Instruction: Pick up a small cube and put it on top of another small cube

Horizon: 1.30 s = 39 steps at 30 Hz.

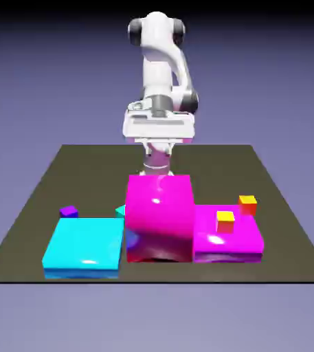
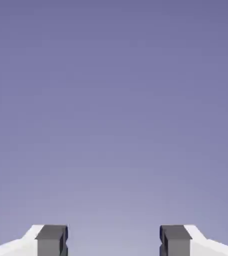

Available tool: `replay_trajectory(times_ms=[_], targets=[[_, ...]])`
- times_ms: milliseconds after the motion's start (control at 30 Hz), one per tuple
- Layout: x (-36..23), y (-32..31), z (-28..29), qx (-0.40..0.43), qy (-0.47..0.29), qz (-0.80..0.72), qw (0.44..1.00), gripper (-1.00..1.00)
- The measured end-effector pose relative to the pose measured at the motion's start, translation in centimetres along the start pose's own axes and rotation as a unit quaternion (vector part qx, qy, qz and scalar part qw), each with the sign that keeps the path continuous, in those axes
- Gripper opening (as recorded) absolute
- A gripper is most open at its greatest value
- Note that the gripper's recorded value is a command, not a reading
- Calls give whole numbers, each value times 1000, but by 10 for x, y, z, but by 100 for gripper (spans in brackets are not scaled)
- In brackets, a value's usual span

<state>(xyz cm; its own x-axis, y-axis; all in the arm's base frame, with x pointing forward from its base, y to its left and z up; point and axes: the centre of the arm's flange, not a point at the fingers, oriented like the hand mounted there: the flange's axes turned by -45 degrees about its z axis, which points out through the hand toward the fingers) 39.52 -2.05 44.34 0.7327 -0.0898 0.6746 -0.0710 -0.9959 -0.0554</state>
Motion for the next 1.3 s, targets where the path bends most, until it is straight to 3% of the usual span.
replay_trajectory(times_ms=[133,300,433,667,1000,1033,1300], targets=[[-26,86,43,-39,-78,236,968,0],[-85,188,76,-105,-144,509,842,0],[-149,262,83,-163,-166,693,682,0],[-278,359,58,-251,-137,903,321,0],[-314,358,108,-252,-136,904,319,0],[-319,356,114,-252,-136,904,318,-100],[-289,361,75,-252,-135,903,320,-100]])
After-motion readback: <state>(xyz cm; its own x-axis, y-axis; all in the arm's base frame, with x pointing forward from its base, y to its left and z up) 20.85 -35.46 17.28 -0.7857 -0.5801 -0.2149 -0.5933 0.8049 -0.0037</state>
